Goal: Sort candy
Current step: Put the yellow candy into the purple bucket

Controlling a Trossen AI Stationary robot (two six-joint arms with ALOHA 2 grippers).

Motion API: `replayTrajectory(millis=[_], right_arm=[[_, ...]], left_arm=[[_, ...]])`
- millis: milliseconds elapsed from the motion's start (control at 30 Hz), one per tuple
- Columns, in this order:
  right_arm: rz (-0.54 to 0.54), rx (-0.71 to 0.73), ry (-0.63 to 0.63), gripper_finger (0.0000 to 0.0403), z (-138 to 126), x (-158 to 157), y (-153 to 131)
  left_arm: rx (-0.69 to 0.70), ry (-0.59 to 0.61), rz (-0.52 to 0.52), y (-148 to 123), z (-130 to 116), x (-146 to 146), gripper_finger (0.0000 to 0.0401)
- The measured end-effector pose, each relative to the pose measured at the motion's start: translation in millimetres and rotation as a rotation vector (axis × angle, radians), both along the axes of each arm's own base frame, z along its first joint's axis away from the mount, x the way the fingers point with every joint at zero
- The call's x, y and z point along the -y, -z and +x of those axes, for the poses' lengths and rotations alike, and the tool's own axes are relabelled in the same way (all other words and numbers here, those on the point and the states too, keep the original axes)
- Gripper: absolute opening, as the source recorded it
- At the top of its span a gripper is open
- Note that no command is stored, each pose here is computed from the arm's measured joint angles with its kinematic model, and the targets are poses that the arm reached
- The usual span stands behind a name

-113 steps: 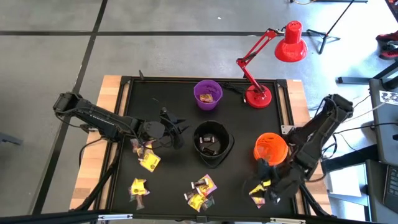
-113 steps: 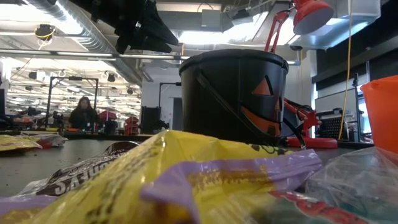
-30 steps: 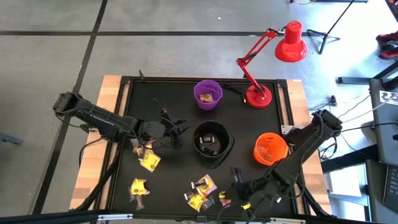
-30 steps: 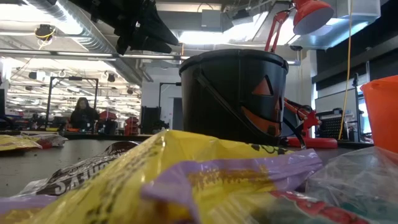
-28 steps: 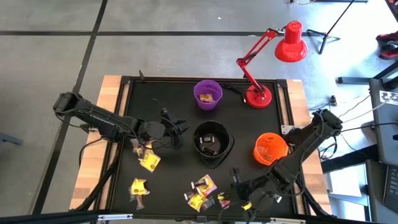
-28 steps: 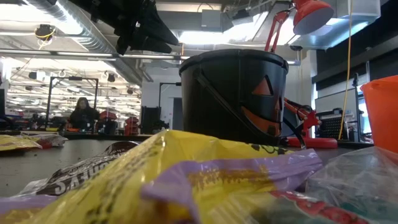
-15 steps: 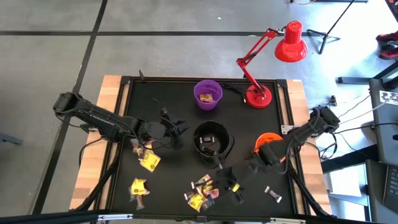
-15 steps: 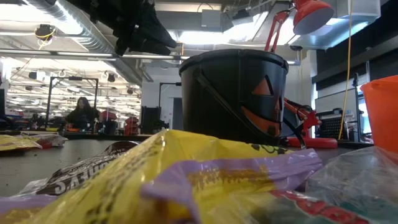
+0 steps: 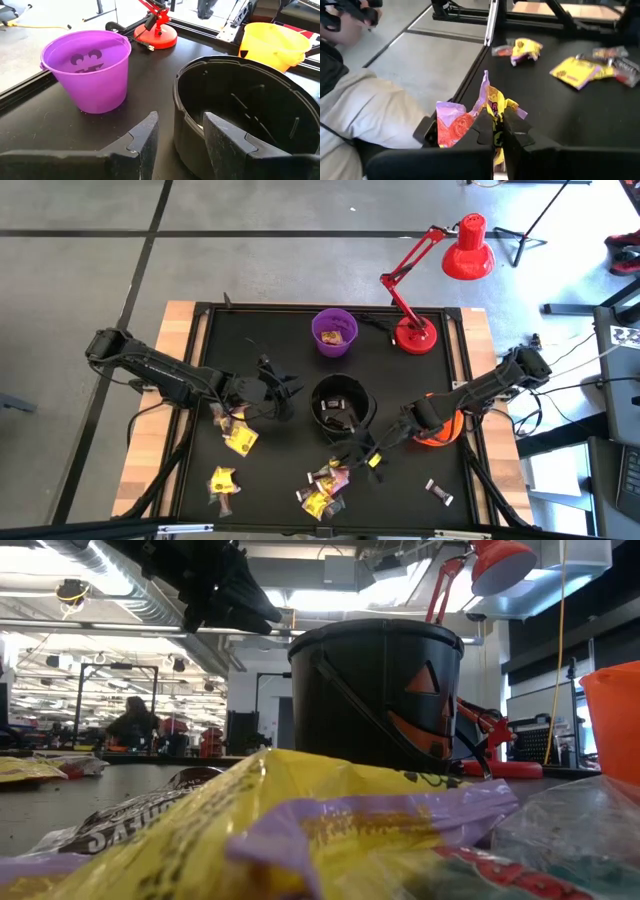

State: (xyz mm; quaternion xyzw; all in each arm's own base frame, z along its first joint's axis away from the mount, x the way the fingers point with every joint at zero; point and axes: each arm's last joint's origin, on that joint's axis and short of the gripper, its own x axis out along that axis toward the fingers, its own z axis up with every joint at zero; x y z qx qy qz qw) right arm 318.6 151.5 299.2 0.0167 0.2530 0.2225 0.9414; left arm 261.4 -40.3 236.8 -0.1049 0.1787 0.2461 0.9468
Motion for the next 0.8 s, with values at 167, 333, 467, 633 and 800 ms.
replayTrajectory(millis=[167,333,467,633,800], right_arm=[[0.058,0.081,0.100,0.0018,-23.8,28.8,7.8],[0.019,0.179,0.351,0.0025,-48.6,63.7,7.0],[-0.071,0.232,0.652,0.0020,-53.9,93.0,5.0],[-0.106,0.252,0.829,0.0018,-47.3,128.1,4.3],[-0.120,0.242,0.971,0.0024,-40.1,172.4,9.6]], left_arm=[[0.000,0.000,0.000,0.0,0.0,0.0,0.0144],[0.003,0.000,0.000,-0.2,0.1,-0.1,0.0144],[0.007,-0.002,0.000,-0.6,0.3,-0.2,0.0144],[0.010,-0.007,0.002,-0.8,0.4,-0.3,0.0144],[0.010,-0.008,0.002,-0.8,0.4,-0.3,0.0144]])
